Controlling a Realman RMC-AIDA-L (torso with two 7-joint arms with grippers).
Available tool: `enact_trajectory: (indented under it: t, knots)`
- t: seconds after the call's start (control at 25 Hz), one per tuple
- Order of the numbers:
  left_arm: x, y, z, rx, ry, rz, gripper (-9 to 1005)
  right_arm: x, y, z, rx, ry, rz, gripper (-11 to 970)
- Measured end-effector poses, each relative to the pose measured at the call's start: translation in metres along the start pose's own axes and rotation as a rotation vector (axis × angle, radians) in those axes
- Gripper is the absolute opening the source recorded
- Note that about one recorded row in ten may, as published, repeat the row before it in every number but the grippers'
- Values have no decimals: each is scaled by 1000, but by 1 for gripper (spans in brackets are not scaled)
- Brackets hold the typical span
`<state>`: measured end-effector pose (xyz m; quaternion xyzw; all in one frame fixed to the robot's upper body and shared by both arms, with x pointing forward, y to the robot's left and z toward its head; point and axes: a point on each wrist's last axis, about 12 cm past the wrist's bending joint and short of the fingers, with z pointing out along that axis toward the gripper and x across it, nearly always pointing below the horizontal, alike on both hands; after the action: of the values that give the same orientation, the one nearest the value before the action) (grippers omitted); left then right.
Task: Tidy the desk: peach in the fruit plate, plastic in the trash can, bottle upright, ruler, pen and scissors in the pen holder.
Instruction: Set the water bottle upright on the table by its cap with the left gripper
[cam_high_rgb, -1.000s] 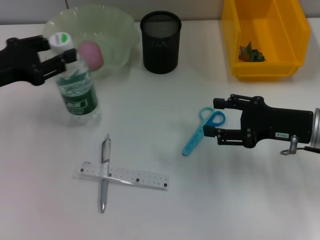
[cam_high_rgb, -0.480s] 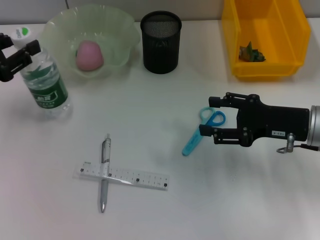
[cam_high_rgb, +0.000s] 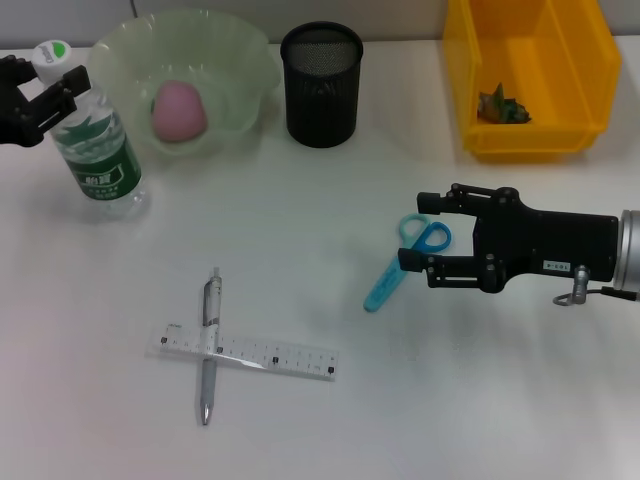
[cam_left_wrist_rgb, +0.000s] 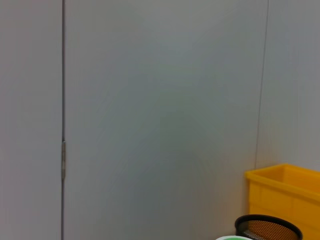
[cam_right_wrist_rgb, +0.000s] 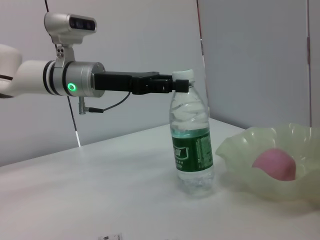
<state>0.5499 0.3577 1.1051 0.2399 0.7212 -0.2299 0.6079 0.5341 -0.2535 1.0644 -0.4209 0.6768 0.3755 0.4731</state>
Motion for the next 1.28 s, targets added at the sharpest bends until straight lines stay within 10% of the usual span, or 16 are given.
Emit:
enact_trajectory:
  t: [1.28]
  knots:
    - [6, 0, 12, -15, 30, -22, 475, 1, 0, -1, 4, 1, -3, 786]
